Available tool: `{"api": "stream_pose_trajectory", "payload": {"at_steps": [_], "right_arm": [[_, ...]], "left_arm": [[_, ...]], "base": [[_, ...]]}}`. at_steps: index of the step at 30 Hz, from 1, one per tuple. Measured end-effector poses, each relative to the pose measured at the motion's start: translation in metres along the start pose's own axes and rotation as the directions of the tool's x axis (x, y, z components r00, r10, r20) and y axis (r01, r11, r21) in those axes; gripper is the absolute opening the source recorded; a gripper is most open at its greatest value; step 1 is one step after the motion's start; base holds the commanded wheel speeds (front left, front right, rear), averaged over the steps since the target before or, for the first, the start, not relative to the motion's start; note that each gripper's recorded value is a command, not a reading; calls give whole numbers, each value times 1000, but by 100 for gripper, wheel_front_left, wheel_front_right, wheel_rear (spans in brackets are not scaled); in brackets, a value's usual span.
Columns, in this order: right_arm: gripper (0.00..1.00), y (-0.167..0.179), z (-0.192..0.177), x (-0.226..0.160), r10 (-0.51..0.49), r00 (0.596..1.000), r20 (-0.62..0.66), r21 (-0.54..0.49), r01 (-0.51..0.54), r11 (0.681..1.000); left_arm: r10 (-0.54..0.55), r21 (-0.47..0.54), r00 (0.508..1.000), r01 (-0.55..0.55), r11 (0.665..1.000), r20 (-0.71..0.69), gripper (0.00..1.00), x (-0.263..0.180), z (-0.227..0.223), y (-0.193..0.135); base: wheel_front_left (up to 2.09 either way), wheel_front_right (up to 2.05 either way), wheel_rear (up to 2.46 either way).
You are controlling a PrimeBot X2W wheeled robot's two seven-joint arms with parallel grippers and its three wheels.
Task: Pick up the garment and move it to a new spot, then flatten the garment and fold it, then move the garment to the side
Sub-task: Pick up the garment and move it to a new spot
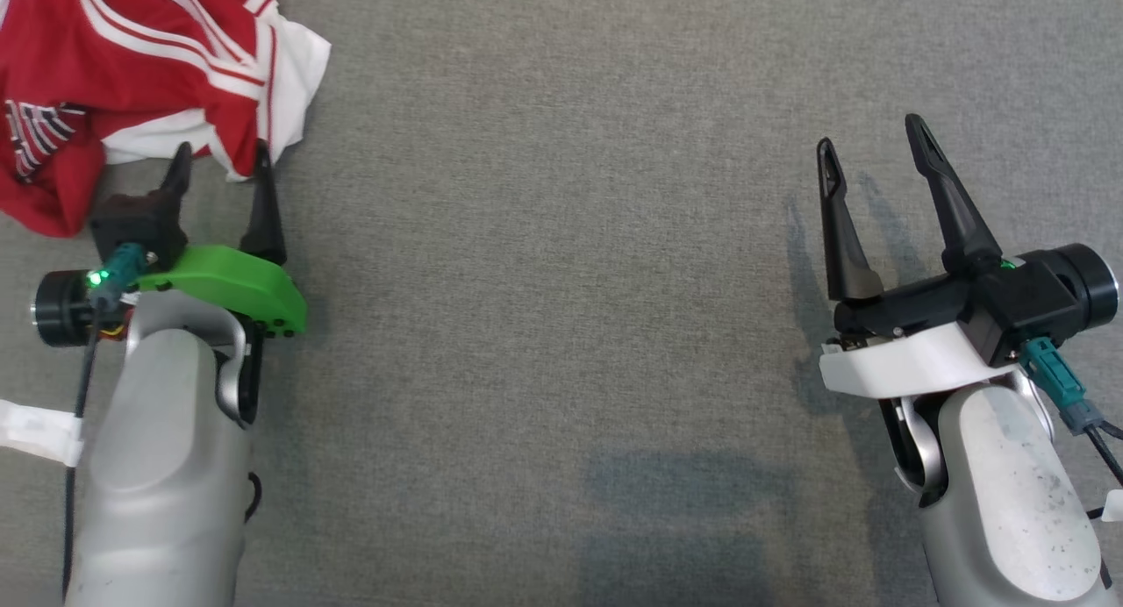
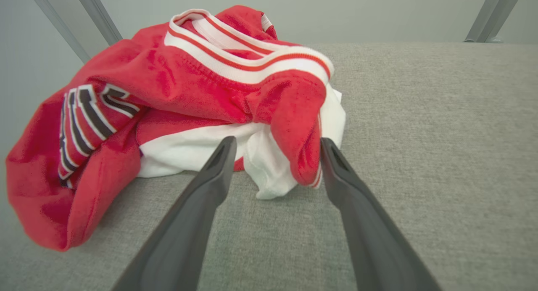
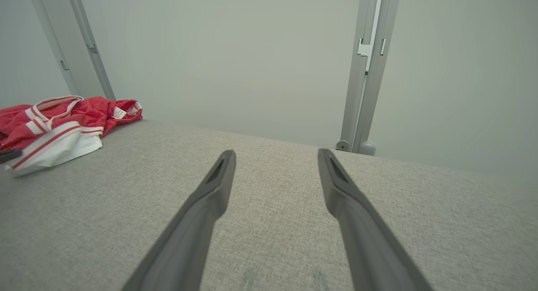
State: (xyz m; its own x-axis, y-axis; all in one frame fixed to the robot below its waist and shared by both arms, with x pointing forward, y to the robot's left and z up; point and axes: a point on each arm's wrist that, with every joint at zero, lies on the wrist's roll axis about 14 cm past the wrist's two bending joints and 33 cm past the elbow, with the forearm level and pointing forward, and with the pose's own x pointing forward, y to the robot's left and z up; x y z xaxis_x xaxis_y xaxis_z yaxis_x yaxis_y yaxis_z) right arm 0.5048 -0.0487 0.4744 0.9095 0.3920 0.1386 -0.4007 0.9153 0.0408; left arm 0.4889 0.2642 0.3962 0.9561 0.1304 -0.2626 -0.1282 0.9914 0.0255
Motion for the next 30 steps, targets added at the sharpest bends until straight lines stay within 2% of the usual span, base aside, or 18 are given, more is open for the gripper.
{"api": "stream_pose_trajectory", "payload": {"at_steps": [3, 7, 8, 10, 11, 12, 13, 22, 30], "right_arm": [[100, -8, -6, 2, -16, 1000, 0, 9, 16, 1000], [100, -18, -16, 1, -40, 999, -16, 20, 40, 999], [100, -21, -19, 0, -48, 999, -21, 19, 48, 999], [100, -28, -21, -2, -65, 998, -26, 15, 65, 998], [100, -31, -21, -3, -72, 997, -28, 15, 73, 997], [100, -34, -22, -4, -80, 996, -30, 12, 80, 997], [100, -36, -22, -5, -86, 996, -30, 10, 86, 996], [100, -40, -5, -7, -101, 995, 0, 17, 101, 995], [100, -42, 22, -16, -122, 992, 39, 24, 122, 992]], "left_arm": [[46, 4, 998, -46, 999, -30, 100, 12, -12, 13], [47, -1, 994, -48, 999, -94, 100, 22, -38, 13], [41, -2, 993, -41, 999, -108, 95, 25, -44, 12], [32, -10, 991, -34, 999, -126, 61, 31, -48, 10], [28, -11, 991, -30, 1000, -129, 35, 34, -49, 9], [22, -7, 991, -23, 1000, -132, 22, 37, -50, 8], [18, -4, 991, -19, 1000, -133, 0, 39, -50, 8], [19, -11, 997, -20, 1000, -78, 0, 42, -24, 15], [8, 77, 994, -16, 997, 107, 0, 34, 56, 36]], "base": [[0, 0, 0], [0, 0, 0], [0, 0, 0], [0, 0, 0], [0, 0, 0], [0, 0, 0], [0, 0, 0], [0, 0, 0], [0, 0, 0]]}}
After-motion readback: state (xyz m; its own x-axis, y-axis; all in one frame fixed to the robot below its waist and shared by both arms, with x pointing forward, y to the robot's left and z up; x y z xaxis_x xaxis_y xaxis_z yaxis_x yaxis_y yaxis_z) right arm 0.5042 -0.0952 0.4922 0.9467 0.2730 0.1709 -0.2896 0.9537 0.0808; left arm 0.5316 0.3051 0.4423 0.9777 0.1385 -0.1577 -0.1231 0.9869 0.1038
